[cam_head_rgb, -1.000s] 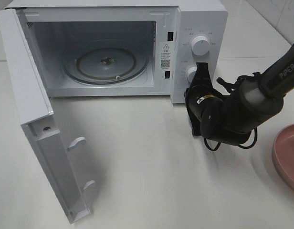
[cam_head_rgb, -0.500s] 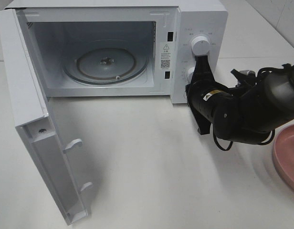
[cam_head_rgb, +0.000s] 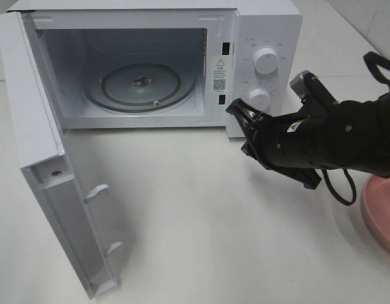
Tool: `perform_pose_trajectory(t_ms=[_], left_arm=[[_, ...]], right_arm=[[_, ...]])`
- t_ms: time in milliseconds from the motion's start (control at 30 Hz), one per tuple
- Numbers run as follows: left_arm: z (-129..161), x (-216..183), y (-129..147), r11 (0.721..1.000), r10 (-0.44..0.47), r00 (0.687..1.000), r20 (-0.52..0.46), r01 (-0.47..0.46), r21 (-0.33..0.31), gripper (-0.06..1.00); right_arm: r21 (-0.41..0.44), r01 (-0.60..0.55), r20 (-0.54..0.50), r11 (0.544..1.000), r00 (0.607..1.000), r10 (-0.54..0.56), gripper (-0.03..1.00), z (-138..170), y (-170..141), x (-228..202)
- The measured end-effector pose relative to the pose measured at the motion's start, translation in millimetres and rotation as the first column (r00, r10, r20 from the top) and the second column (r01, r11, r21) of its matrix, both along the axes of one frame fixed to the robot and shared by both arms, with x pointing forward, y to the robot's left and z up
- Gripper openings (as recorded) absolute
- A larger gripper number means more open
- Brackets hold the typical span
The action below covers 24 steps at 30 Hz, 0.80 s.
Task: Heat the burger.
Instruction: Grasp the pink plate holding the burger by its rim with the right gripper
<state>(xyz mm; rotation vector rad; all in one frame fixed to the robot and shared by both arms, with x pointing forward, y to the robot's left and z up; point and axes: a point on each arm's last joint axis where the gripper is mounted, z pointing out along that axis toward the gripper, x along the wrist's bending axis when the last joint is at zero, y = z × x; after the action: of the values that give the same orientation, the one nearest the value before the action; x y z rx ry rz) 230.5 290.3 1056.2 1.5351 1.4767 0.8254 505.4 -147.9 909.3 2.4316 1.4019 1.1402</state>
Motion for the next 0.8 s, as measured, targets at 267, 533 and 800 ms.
perform_pose_trajectory(t_ms=[267,533,800], left_arm=[[0,0,0,1.000,0.000,1.000,0.000,0.000,0.000,0.97],[0,0,0,1.000,0.000,1.000,0.000,0.000,0.000,0.97],[0,0,0,1.000,0.000,1.000,0.000,0.000,0.000,0.97]], right_arm=[[-0.203,-0.438,-0.123,0.876,0.899,0.421,0.04,9,3,-24],[-0.275,-0.683,-0.260,0.677,0.731,0.631,0.05,16,-1,-44],[-0.345,-0.811,-0.421,0.473,0.584,0.694,0.06,28,-19,-61]])
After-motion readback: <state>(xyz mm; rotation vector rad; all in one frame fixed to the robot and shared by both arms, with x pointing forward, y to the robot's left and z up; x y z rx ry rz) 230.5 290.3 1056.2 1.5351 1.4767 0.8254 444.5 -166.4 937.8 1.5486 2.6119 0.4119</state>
